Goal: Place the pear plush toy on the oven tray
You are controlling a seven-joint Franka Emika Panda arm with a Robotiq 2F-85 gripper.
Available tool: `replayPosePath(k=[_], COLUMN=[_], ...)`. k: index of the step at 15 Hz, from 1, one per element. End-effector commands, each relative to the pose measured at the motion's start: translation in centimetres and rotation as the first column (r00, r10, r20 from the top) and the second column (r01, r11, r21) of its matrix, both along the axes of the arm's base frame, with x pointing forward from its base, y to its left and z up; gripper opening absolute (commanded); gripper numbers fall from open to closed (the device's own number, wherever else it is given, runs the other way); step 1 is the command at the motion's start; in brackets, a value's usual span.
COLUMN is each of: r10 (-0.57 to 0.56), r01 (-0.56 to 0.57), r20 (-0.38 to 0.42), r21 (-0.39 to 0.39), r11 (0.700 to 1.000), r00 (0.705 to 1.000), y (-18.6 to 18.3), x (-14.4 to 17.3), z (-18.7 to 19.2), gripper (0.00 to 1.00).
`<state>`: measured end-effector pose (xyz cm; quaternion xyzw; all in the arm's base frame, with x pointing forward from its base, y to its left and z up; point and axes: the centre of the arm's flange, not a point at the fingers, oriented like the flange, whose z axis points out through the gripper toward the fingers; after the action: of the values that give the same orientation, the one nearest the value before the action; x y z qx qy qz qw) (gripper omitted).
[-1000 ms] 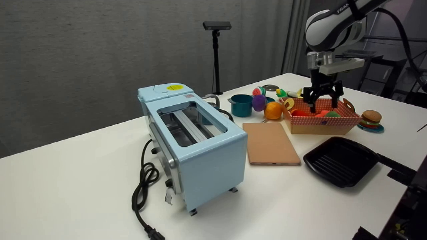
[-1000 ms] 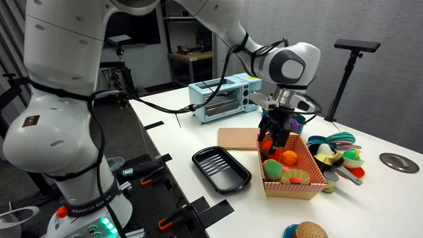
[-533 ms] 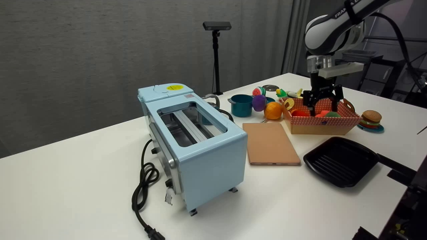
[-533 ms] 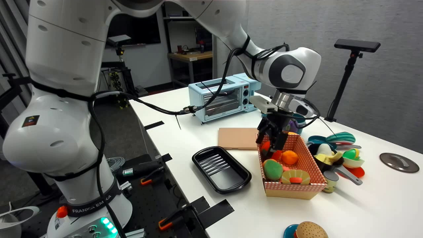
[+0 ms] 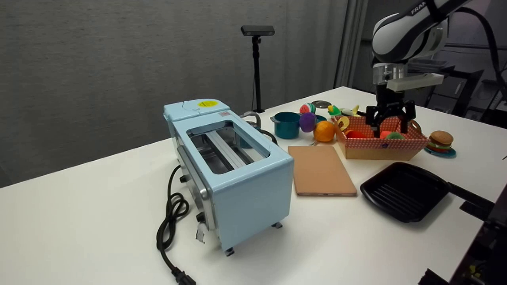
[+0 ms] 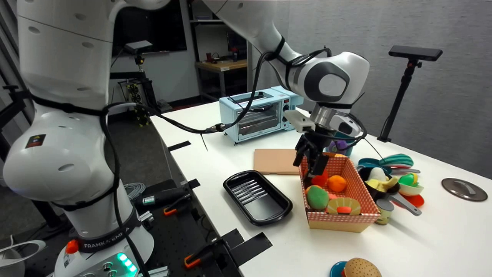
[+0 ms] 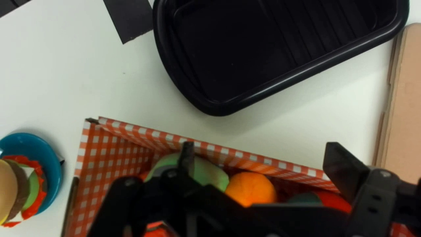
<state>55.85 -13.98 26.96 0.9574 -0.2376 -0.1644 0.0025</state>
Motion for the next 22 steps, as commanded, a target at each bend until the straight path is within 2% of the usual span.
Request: replayPosePath(k=[1,9,18,22], r10=[-0.058,-0.041,0.064,0.025], r01=[0.058,0.039,-0.068,-0.031], r20=[0.036,0.076,0.107,0.124], r21=[0.015,0.031,0.037,0.045], r11=[0.998,0.999,0.997,0.998], r00=[0.998,0.996,0.992,0.992], y=[-1.4,0.7,6.2,4.4], x=[-3.7,-2.2,2.4,2.3], z=[1.7,3.6,4.6,4.7], gripper=[1.00,1.00,1.00,1.00])
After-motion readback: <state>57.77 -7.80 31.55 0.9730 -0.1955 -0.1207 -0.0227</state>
